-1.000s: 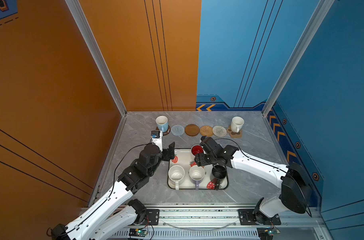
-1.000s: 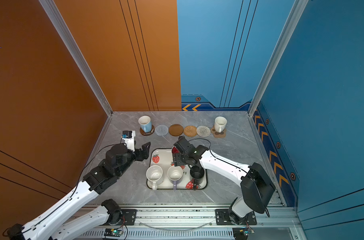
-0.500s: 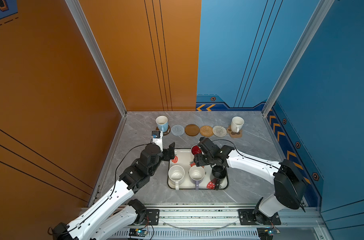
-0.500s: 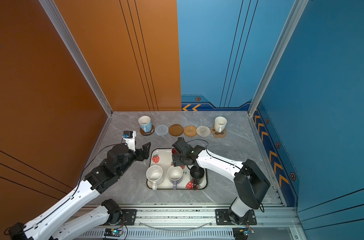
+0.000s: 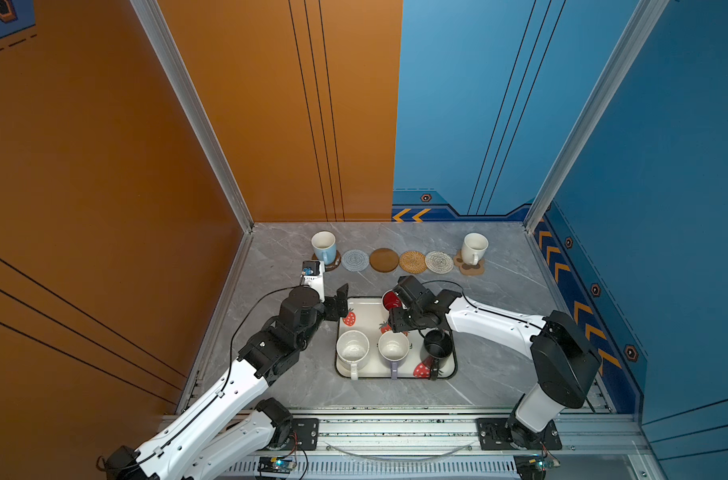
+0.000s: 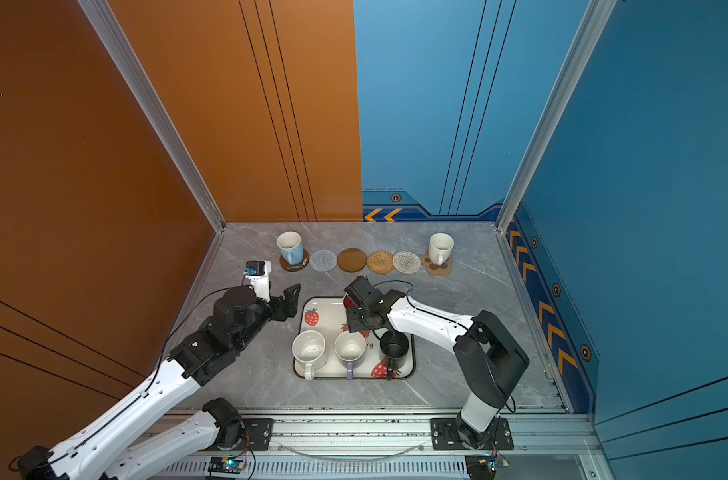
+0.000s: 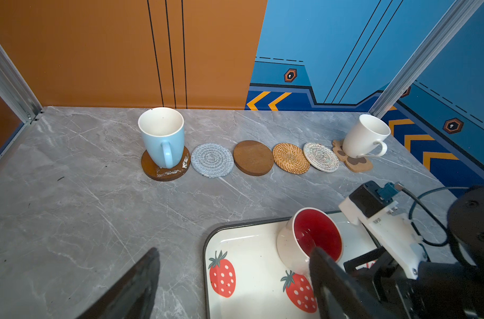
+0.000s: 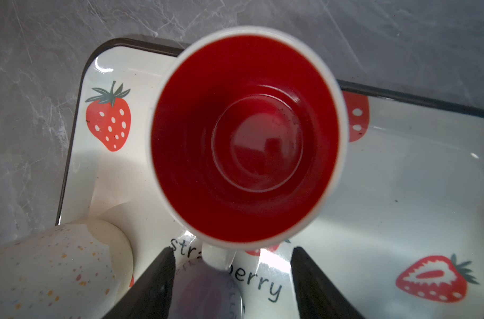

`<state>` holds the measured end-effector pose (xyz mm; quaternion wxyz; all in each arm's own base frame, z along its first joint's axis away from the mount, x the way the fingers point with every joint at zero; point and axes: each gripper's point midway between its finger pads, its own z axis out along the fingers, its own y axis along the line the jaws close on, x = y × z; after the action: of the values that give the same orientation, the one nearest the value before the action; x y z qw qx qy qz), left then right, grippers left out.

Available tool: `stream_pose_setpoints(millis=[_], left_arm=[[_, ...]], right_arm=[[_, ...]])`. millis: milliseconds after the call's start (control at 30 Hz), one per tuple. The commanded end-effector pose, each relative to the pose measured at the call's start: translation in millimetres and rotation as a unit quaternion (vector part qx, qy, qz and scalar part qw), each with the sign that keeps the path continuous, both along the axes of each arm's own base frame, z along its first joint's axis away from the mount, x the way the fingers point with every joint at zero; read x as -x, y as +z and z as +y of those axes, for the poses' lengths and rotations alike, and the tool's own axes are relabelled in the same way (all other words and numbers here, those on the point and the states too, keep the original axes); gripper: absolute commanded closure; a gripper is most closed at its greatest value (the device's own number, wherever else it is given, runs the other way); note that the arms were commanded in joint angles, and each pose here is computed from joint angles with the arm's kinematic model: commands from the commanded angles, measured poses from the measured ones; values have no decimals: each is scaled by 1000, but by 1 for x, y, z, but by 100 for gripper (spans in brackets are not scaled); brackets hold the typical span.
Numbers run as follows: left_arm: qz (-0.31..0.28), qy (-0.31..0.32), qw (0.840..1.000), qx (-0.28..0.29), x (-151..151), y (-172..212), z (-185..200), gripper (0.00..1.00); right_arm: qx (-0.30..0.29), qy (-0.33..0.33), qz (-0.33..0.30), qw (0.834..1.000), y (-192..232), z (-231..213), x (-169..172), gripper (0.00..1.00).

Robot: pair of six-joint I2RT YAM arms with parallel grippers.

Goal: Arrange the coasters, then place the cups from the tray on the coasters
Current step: 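Lower the right gripper onto the red-lined white mug rim and grasp it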

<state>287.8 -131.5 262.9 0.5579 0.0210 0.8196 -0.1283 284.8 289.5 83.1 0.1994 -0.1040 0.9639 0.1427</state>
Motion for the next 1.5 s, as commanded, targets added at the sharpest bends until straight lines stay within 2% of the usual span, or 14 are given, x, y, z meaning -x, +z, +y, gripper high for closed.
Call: stream_pose_setpoints(millis=[0,167,200,633,1467], left_arm=[[3,-6,1000,-9,-1,-7,1,15],[4,-5,1000,-9,-1,-8,2,15],[5,-5,1000,-9,-1,-9,2,10],[6,-3,1000,-6,-1,-9,5,10],[10,0,1000,-4,-2,-12,7,10]], right_arm=[[-15,-6,0,1000,3,8,-8,37],[-14,-7,3,1000,-1,8,-11,40],[-13,-9,4,1000,-2,8,-12,41],[-6,-10,8,1000,-8,5,-20,51],[61,1,3,998,-16,-10,-24,65]])
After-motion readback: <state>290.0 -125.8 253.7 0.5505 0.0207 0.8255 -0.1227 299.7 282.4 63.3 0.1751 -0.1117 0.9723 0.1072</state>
